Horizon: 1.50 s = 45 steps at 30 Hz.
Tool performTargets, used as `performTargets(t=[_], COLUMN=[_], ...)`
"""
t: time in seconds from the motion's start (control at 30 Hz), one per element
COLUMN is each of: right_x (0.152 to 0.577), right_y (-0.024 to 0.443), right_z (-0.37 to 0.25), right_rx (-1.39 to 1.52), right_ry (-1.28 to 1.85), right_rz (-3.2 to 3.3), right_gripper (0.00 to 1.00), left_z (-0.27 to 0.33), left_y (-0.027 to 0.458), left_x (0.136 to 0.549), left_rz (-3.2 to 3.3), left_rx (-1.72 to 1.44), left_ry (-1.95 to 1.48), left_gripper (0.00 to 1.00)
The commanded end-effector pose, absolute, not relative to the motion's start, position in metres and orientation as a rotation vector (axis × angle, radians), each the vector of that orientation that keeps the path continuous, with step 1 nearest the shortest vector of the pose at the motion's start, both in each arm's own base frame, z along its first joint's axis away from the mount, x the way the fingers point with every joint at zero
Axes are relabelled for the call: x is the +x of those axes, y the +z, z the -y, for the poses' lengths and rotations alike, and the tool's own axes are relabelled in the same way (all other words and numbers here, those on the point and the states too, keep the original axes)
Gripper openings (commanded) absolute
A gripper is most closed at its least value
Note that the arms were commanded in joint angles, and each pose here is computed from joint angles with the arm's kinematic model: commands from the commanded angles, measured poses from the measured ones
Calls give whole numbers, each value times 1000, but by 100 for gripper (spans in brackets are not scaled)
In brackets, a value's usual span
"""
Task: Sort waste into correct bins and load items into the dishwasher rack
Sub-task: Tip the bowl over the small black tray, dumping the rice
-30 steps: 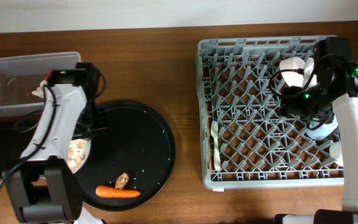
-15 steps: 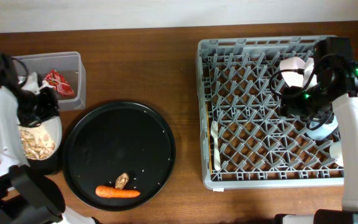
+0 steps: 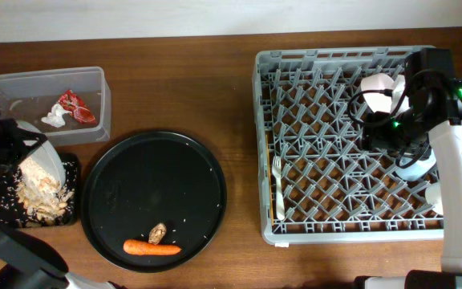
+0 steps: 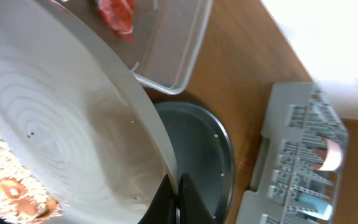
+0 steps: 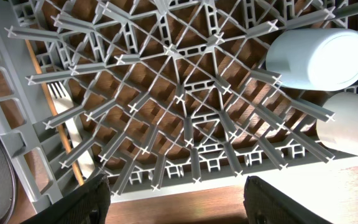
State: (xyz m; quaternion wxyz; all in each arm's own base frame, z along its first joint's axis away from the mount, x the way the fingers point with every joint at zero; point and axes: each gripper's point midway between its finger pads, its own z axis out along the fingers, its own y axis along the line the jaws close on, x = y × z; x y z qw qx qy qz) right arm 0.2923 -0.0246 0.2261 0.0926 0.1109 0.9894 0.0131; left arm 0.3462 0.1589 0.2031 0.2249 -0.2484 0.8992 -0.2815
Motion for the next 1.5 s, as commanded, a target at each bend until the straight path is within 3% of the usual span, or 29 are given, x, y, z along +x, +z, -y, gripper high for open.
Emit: performTargets(t=[0.0,0.17,0.2,0.37,0.4,0.53,0.57,0.6,0.87,1.03,1.07,1.17,1.47], right_x=[291,291,291,288,288,288,288,287,287,287,287,287,287], right_y=[225,225,225,224,224,224,224,224,224,224,224,224,224], right_z=[31,31,31,30,30,31,32,33,33,33,33,33,33], right_rx=[340,340,340,341,341,342,343,343,344,343,343,343,343], right_ry=[7,7,7,7,6,1,-9,-15,-16,-16,-16,-17,-16], right_rz=[-2941,-2944,-2944,-2953,-2953,-2955,-2955,-2956,-2959,-2959,-2958,-2958,-2959], right_gripper=[72,72,72,72,72,72,72,72,72,72,72,72,72], left_z=[-161,-167,-172,-174,-177,-167,-174,-166,-176,-165,-163,-167,-135], left_y=[231,244,237,237,231,240,230,239,228,238,244,234,252], left_x=[348,347,347,348,348,349,348,347,348,347,348,347,331], left_rz=[-2372,-2287,-2299,-2271,-2283,-2227,-2252,-2220,-2214,-2146,-2118,-2161,-2203], left_rx=[-589,-494,-632,-570,-680,-531,-699,-557,-649,-583,-429,-565,-477], left_ry=[-816,-853,-869,-899,-919,-990,-1004,-1029,-1058,-1167,-1121,-1146,-1170], left_gripper=[0,0,0,0,0,0,0,0,0,0,0,0,0])
